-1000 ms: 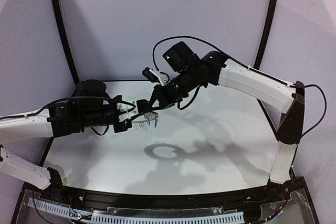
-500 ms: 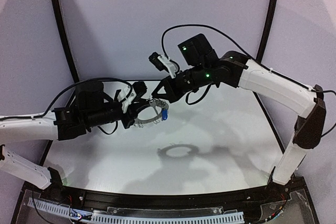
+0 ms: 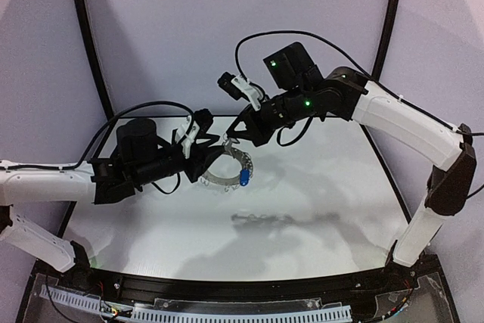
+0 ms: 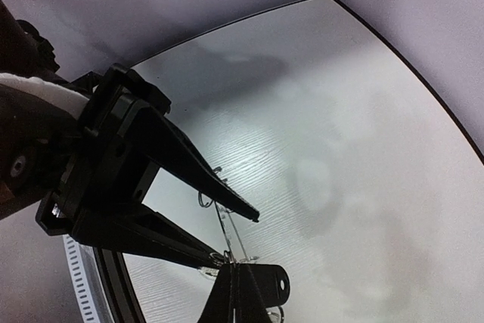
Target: Remove the keys from the keyring
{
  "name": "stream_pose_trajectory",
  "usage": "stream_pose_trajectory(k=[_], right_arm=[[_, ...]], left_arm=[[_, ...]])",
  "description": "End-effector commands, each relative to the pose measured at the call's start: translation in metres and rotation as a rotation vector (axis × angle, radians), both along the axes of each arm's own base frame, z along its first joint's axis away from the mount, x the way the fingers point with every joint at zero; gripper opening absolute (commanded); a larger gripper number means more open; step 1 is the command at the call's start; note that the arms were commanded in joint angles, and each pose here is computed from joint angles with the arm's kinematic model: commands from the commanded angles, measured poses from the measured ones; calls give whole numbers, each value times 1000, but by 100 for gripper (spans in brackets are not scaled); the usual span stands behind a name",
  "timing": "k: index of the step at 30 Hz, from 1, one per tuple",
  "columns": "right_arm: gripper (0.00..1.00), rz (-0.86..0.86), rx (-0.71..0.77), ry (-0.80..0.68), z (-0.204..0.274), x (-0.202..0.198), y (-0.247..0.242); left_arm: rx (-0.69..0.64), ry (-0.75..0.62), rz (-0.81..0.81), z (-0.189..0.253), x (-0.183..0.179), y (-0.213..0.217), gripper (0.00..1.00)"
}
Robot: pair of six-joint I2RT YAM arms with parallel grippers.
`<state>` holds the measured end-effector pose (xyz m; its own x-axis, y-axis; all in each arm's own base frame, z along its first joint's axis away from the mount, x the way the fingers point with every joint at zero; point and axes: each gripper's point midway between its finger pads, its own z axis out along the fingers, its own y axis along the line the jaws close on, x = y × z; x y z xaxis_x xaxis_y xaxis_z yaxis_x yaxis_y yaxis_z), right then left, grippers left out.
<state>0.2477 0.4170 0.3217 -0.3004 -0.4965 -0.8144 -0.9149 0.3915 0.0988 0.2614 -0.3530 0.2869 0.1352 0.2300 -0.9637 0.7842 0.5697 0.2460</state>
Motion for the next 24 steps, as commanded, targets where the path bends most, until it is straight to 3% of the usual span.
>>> stream_pose_trajectory(k=[1,9,12,20,24], right_arm=[[0,32,7,-42,13,0,2],[0,-26,-76,-43,-5,9,-6],[0,-82,-115,-45,-14,17,-13],[0,-240,-147,-25,-23,37,-37],[0,-192,-119,161,-50,27,-28]], left_arm=[[0,-14,8,8,7,-5,31],[45,-24,0,15,15,-16,23],[44,-26,8,18,15,-15,3],[102,-18,52,7,20,-7,1],[49,-59,52,17,17,-4,1]])
